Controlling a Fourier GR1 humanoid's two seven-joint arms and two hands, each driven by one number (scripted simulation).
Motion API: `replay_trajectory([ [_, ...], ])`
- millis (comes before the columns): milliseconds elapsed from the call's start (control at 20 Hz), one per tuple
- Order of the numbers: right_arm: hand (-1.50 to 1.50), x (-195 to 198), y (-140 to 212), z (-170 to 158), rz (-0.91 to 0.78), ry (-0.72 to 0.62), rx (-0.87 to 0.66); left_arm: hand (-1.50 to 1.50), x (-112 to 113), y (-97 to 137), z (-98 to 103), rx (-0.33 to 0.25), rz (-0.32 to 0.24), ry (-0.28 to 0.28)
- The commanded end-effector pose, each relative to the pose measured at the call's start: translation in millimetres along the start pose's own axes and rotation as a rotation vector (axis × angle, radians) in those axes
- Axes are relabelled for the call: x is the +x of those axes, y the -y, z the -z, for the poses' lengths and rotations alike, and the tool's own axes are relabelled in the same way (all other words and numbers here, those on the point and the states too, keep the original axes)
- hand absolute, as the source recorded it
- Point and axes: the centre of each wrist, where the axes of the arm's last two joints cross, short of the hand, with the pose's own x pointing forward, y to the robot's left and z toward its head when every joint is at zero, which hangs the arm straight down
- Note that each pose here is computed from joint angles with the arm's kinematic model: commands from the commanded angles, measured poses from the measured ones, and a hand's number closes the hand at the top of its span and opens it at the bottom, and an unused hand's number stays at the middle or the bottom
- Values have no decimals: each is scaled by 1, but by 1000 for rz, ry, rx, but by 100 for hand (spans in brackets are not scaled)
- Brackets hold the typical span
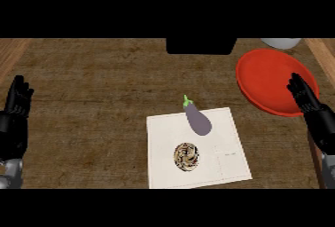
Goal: Pick the cupcake from the placemat and place it in the bowl
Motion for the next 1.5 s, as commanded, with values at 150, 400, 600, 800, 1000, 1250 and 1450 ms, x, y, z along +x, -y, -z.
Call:
replay_trajectory([
  [150,150,36,-76,-11,129,51,-133,0,11,55,-19,-333,-120,37],
  [400,150,20,-124,-31,-55,-124,-232,0,18,93,-35,-573,-191,-7],
  [600,-150,44,-195,-34,-40,-43,-249,0,12,96,-34,-659,-203,-3],
  [800,-150,38,-184,-30,-358,-114,-111,0,23,113,-32,-662,-223,-12],
  [1000,-150,66,-170,-8,-560,-235,-13,0,17,113,-40,-671,-203,-15],
  [1250,-150,83,-193,-11,-754,-460,282,0,23,116,-29,-668,-211,-14],
  [1450,-150,119,-209,8,-774,-599,471,0,29,124,-31,-687,-205,8],
])
